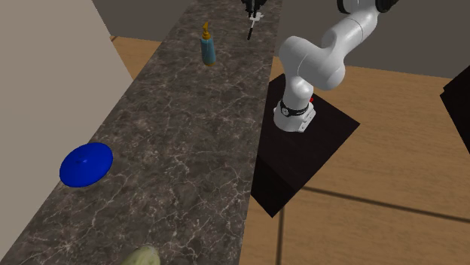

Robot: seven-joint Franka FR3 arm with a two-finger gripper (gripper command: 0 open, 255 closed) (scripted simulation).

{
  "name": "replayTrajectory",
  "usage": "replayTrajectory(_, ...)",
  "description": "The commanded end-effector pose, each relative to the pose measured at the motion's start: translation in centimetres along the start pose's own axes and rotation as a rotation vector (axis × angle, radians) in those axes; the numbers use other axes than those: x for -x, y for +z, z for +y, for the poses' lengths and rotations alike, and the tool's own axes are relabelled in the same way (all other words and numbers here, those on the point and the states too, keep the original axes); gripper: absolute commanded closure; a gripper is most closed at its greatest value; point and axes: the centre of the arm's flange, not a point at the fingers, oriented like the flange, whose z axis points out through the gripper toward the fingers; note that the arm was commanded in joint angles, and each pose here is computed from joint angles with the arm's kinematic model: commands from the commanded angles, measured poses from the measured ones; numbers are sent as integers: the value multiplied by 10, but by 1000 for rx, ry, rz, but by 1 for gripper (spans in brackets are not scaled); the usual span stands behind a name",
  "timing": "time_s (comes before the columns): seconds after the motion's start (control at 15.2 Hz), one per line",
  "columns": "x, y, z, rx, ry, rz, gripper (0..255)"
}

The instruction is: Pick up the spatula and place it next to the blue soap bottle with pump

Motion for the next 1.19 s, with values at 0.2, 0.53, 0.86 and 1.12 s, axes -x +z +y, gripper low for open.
replayTrajectory(0.2,65,-5,4,0,-1,-2,255)
replayTrajectory(0.53,93,9,6,0,-1,-2,255)
replayTrajectory(0.86,94,35,6,0,-1,-2,255)
replayTrajectory(1.12,96,56,6,0,-1,-2,255)
